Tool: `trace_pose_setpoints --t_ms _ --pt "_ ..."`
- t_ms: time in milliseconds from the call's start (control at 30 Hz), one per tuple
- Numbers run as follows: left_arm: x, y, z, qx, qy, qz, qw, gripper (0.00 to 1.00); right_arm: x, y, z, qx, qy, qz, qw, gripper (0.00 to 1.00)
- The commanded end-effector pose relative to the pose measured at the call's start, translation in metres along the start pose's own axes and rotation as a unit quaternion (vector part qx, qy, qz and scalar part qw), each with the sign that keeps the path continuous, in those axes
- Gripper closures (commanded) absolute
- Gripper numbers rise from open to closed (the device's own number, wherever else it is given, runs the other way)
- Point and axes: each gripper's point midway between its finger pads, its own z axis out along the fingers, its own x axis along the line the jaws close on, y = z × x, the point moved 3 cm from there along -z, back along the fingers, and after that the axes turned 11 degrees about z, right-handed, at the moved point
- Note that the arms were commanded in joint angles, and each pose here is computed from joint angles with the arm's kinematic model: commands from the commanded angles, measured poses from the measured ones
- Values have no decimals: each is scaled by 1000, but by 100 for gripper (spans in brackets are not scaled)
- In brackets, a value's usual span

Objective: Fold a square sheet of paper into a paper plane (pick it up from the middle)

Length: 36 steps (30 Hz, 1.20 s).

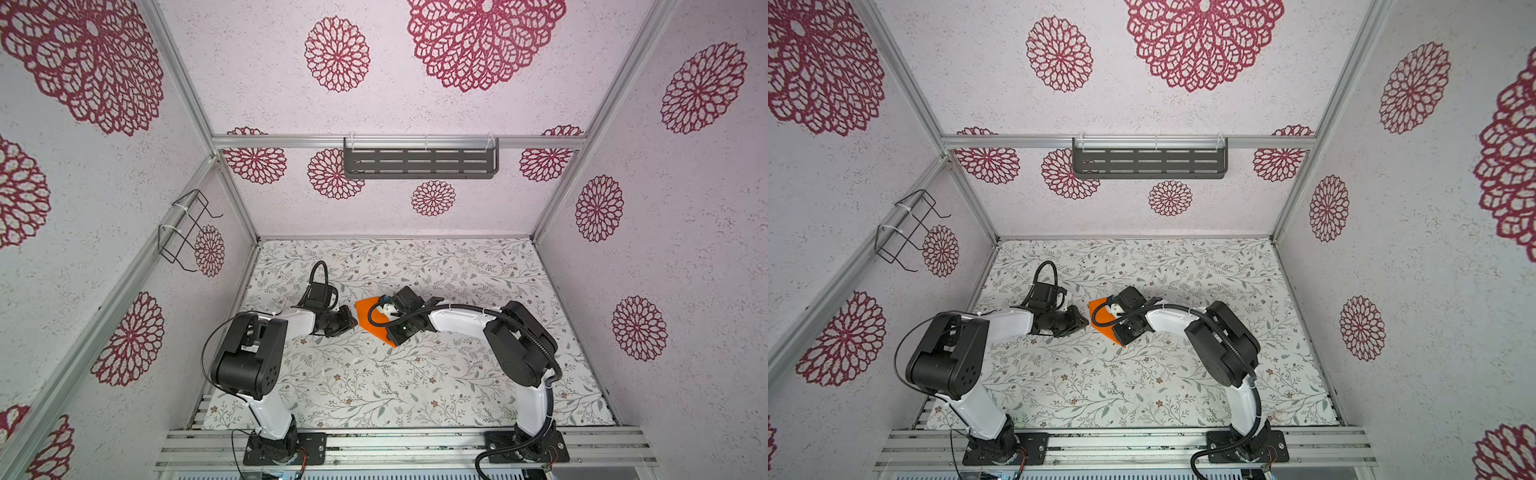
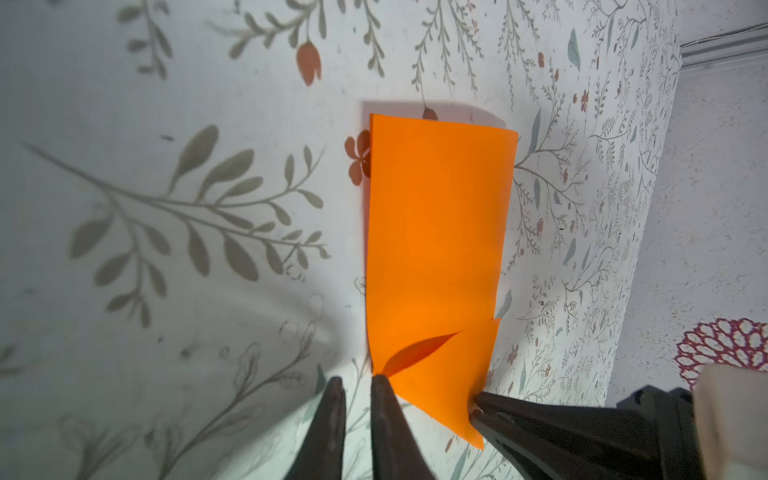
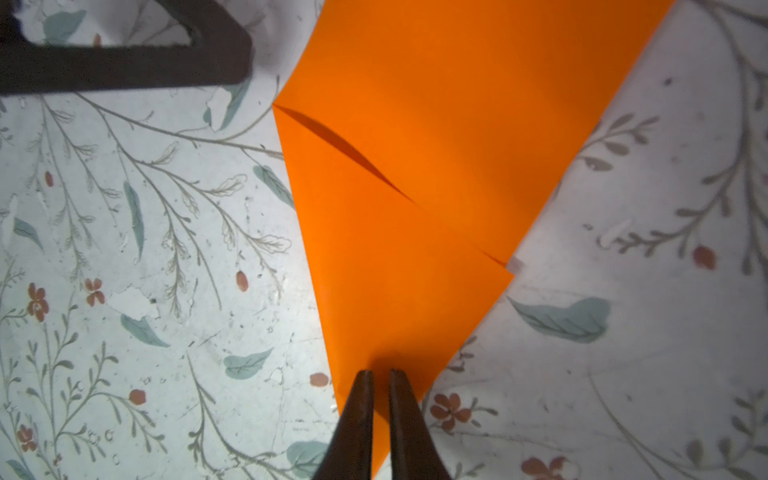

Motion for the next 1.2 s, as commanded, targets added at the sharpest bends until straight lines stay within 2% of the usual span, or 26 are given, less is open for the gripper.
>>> trace_pose_setpoints --t_ms 0,133,267,467,733,1167 --pt "-24 7 -14 -24 -31 17 999 85 -12 -16 9 34 -21 16 999 86" --pt "-45 1 -3 -9 -85 1 996 88 -7 -13 7 26 -6 5 1000 85" --pt "-45 -6 16 16 -93 -9 995 91 0 -6 0 5 13 -16 1000 85" --pt "-35 -14 25 43 -61 -8 997 94 8 8 -11 -20 21 -40 999 85" --pt "-16 -28 34 74 -14 -18 997 97 28 25 -30 -58 53 -111 991 83" --pt "-1 -35 39 102 31 -37 994 98 29 20 -1 -26 50 -116 992 83"
